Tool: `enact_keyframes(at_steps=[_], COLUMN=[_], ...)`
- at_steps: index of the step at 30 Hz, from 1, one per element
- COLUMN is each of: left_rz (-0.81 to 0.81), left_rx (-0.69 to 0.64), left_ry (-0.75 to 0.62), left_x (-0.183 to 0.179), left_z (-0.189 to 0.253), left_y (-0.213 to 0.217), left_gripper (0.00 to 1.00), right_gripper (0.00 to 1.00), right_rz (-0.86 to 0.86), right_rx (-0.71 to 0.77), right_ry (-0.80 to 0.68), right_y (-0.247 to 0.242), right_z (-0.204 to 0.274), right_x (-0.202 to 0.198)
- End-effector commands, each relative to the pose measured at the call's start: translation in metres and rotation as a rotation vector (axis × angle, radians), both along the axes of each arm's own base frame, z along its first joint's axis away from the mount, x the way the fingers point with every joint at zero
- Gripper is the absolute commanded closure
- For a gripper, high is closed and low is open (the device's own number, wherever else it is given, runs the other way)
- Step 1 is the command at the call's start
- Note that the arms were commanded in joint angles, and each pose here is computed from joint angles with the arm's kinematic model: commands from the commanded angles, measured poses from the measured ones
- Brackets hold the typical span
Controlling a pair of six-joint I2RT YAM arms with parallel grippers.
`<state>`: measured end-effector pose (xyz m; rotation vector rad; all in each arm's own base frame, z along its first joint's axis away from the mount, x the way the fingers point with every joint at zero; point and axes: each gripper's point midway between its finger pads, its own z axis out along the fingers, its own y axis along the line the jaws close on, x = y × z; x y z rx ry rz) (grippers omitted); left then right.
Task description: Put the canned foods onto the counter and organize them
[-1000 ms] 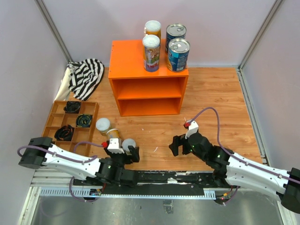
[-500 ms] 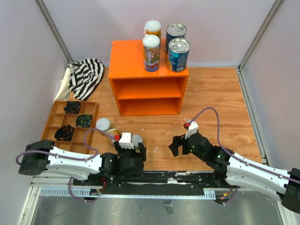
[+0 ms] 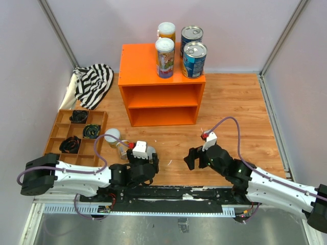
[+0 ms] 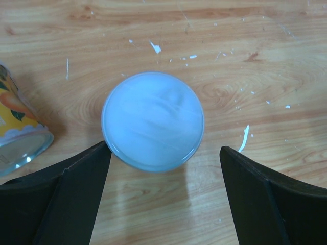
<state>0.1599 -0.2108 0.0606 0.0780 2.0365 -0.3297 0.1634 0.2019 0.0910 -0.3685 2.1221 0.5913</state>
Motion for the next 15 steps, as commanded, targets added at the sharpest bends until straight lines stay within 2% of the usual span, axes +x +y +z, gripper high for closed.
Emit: enact_keyframes(at_steps=[1, 8, 15], left_rz=[0.042, 0.075, 0.054], left_rx=[-0.010, 0.002, 0.021], left_ry=[-0.102, -0.175, -0.199], left_x=[0.017, 0.032, 0.039], left_z=[0.018, 0.020, 0.015], left_y=[0.004, 0.011, 0.005], left_gripper=[0.11, 0.17, 0.17], right_gripper=[0.04, 0.04, 0.04], right_rz=[-0.012, -0.012, -0.013], right_rx=[0.000, -0.001, -0.011], right_ry=[0.003, 0.005, 0.008], right_y=[-0.001, 0.000, 0.000], right_z=[-0.003, -0.003, -0.006], right_x=[-0.001, -0.001, 0.000])
